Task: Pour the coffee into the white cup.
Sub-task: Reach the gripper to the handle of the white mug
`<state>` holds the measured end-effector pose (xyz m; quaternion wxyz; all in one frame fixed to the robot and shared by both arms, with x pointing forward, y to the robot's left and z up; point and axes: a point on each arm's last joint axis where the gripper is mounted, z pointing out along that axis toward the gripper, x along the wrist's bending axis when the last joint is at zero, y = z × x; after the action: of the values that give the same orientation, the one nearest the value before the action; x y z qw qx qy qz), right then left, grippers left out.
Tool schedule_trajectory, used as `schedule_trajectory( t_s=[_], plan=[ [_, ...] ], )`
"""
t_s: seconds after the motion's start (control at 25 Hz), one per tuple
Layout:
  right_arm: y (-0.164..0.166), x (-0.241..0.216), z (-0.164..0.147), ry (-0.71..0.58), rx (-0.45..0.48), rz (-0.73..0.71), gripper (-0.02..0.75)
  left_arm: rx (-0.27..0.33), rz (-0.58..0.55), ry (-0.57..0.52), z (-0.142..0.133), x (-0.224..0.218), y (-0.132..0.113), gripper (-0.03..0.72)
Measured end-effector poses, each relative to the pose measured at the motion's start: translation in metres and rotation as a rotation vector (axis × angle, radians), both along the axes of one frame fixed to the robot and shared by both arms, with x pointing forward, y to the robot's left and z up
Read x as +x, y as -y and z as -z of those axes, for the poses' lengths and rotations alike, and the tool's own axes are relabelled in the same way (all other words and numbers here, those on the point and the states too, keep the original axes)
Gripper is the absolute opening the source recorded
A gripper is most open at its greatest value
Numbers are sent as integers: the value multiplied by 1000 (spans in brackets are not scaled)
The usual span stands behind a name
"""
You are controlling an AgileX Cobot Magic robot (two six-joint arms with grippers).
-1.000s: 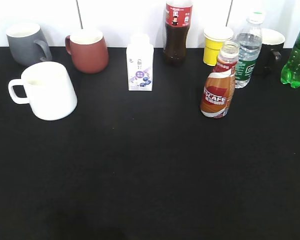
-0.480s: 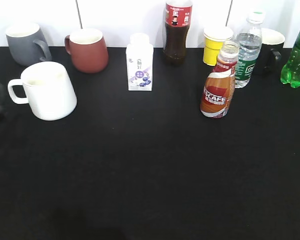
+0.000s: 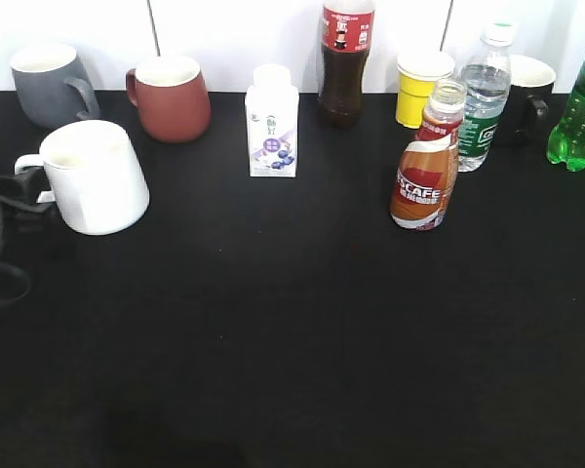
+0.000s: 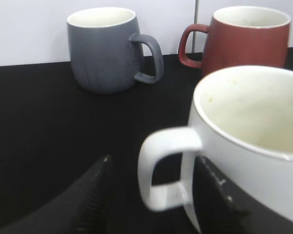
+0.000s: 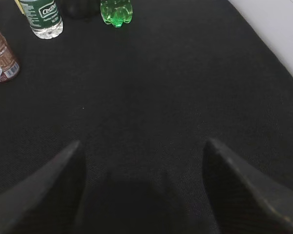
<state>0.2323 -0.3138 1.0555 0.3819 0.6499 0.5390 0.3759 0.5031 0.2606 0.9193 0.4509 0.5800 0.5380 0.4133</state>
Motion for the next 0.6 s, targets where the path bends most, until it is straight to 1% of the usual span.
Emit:
schedule_trajectory(
  t_s=[0.24, 0.4, 0.52, 0.56, 0.6],
  plan=[
    [0, 0, 0, 0, 0, 0, 565, 0, -32, -12, 8, 16, -5, 386],
    [0, 0, 0, 0, 0, 0, 565, 3, -31, -13, 16, 29, -3, 384],
    [0, 0, 0, 0, 0, 0, 565, 10, -34, 9, 26, 45, -6, 379],
    [0, 0, 0, 0, 0, 0, 565, 15, -30, 28, 27, 53, -8, 347],
    [0, 0, 0, 0, 0, 0, 565, 16, -30, 45, 27, 60, -10, 270]
  ],
)
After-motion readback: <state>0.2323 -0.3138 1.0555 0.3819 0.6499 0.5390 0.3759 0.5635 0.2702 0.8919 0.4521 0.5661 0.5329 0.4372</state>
